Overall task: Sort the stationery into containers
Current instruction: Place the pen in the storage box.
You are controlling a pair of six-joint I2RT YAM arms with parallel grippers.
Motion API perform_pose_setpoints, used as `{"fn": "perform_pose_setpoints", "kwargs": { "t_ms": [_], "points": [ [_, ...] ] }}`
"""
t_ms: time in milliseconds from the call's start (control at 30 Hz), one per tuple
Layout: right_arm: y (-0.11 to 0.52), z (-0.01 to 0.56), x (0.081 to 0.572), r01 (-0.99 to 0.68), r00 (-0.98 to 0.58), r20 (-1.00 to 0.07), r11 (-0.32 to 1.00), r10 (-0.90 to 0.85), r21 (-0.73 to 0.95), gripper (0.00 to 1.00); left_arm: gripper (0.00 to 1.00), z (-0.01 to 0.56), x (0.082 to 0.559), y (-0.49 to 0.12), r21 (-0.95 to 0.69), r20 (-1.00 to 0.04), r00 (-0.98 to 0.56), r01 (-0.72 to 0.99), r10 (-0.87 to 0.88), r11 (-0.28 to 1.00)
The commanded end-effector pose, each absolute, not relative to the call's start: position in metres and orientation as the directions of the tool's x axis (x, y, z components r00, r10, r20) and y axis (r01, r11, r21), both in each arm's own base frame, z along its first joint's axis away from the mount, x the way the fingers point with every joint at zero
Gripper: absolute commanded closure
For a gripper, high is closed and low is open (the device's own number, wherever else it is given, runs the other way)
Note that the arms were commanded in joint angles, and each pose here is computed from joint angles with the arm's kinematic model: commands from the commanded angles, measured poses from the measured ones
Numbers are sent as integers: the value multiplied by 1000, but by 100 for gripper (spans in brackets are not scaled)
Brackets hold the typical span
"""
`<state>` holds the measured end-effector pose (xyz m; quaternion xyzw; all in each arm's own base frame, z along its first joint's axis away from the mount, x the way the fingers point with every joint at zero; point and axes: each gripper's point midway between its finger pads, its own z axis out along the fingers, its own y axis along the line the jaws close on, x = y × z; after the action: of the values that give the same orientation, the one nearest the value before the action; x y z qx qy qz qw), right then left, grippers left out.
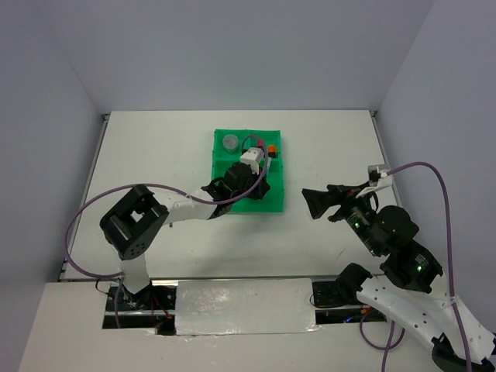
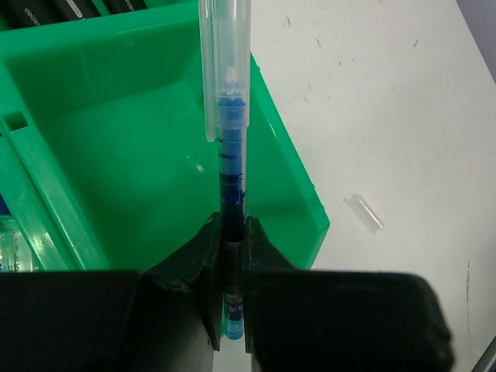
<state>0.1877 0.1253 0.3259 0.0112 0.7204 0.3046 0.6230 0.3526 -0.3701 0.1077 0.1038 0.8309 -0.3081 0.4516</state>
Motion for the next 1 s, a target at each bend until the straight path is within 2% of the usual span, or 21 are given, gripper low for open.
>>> {"fn": "perform_pose_setpoints", "kwargs": {
  "t_ms": [0,100,133,300,333,500,700,800,867,900,967],
  "points": [
    [127,327,184,-398,-220,-903,811,370,429,0,80,129,372,-379,-424,-846,-509,467,-156,776],
    [129,322,184,-399,-229,-904,812,362,427,0,67,123,373,-378,-428,-842,-517,459,-158,778],
    [129,320,185,-396,-233,-904,814,359,425,0,59,120,373,-378,-429,-839,-521,458,-156,779],
    [132,318,185,-406,-238,-905,811,352,422,0,41,117,370,-375,-441,-835,-522,448,-174,778],
    [132,318,185,-407,-239,-906,811,349,420,0,33,117,371,-372,-439,-835,-521,436,-178,785],
    [134,315,186,-409,-243,-909,815,338,412,0,31,137,367,-372,-471,-835,-506,452,-218,757],
    [139,305,196,-388,-259,-917,837,303,386,0,28,210,358,-361,-502,-849,-432,476,-305,722],
    [142,281,211,-336,-313,-914,870,258,361,0,19,249,352,-333,-471,-864,-396,418,-311,777],
    [149,261,219,-321,-378,-901,882,215,345,0,12,244,345,-307,-425,-866,-422,335,-270,841],
    [149,252,223,-307,-400,-894,890,199,336,0,1,264,341,-284,-415,-878,-376,285,-298,864],
    [138,236,234,-239,-439,-877,916,193,321,0,1,267,331,-253,-387,-883,-361,196,-300,901]
  ]
}}
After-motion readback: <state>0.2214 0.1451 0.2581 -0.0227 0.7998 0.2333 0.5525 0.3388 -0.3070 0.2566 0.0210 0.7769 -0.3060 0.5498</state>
